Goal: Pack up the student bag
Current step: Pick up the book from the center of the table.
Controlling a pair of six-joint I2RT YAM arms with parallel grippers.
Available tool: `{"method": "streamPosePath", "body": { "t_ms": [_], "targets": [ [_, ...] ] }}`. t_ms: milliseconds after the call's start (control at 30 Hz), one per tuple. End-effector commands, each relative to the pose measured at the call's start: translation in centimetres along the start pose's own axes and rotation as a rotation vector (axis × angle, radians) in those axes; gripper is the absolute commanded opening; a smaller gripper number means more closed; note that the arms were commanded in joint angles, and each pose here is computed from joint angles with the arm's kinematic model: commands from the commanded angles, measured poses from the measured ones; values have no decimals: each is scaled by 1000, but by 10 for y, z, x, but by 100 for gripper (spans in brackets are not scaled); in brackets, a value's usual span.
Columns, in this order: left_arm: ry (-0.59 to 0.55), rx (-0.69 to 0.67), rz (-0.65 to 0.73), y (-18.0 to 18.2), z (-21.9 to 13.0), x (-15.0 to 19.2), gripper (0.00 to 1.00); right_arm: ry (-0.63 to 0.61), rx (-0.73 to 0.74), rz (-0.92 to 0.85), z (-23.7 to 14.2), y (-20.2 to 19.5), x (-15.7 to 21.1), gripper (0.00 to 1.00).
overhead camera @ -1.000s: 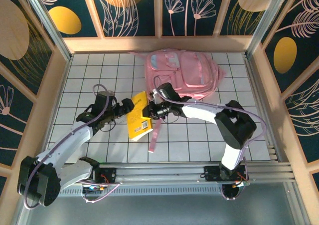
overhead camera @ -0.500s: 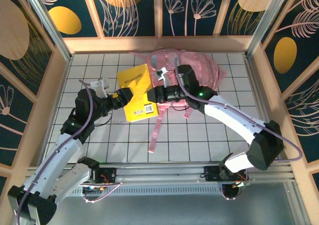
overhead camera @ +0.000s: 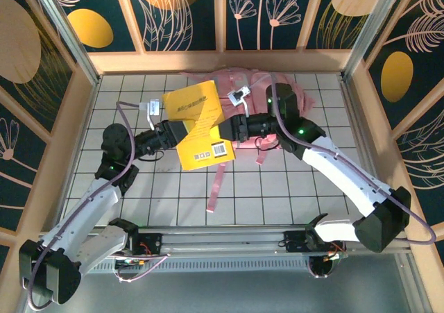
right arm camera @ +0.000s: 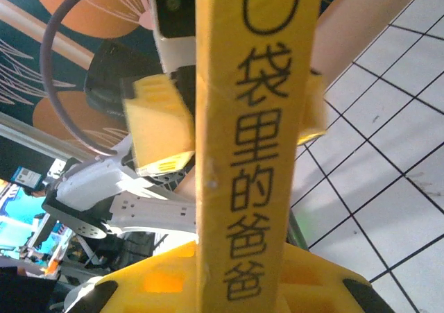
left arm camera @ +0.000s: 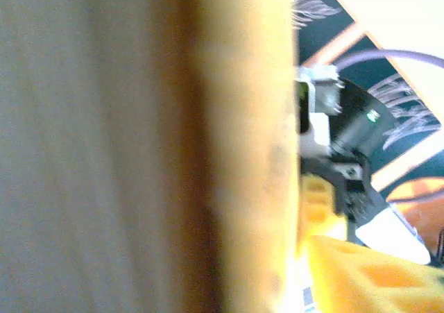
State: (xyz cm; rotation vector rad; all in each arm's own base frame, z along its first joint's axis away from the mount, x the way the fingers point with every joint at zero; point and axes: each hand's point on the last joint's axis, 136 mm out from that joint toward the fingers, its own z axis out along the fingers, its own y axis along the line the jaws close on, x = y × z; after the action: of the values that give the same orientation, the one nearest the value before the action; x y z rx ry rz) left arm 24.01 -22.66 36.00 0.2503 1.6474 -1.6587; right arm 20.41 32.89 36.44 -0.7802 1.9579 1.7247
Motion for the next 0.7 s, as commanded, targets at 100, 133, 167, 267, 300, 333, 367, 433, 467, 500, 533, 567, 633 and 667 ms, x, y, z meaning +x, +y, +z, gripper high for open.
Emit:
{"method": "streamPosePath", "body": {
  "t_ms": [100, 133, 167, 267, 300, 333, 367, 433, 467, 500, 533, 567, 633, 667],
  "targets": [
    [5, 168, 32, -31, -6, 3, 15, -44, -55, -97, -17, 17, -15, 0],
    [4, 171, 28, -29, -6, 4, 7, -42, -50, -90, -17, 14, -14, 0],
    [3, 173, 28, -29, -6, 5, 0, -43, -45, -84, -17, 11, -15, 0],
    [-9, 166, 26, -26, -6, 3, 0, -55, -32, -77, -19, 7, -17, 0],
    [-22, 163, 30, -27, -6, 1, 0, -66, -20, -74, -19, 6, -19, 10],
    [-47, 156, 35, -28, -7, -4, 0, -87, -5, -68, -21, 4, -23, 26],
    [-78, 145, 33, -27, -8, -9, 0, -112, 7, -60, -22, 2, -25, 37],
    [-175, 125, 29, -28, -13, -23, 0, -188, 17, -39, -26, -1, -31, 59],
    [-222, 123, 26, -28, -16, -30, 0, -235, 29, -26, -28, -4, -34, 69],
    [-274, 120, 14, -27, -20, -37, 0, -286, 40, -16, -31, -6, -37, 74],
    [-317, 122, 1, -27, -23, -42, 0, -331, 47, -14, -33, -6, -38, 77],
    [-356, 134, -11, -27, -26, -47, 0, -380, 44, -14, -35, -5, -39, 80],
    [-427, 152, -36, -25, -32, -54, 0, -457, 25, -6, -39, -2, -40, 83],
    [-456, 159, -45, -24, -34, -57, 0, -505, 13, 0, -39, -1, -40, 84]
  ]
}}
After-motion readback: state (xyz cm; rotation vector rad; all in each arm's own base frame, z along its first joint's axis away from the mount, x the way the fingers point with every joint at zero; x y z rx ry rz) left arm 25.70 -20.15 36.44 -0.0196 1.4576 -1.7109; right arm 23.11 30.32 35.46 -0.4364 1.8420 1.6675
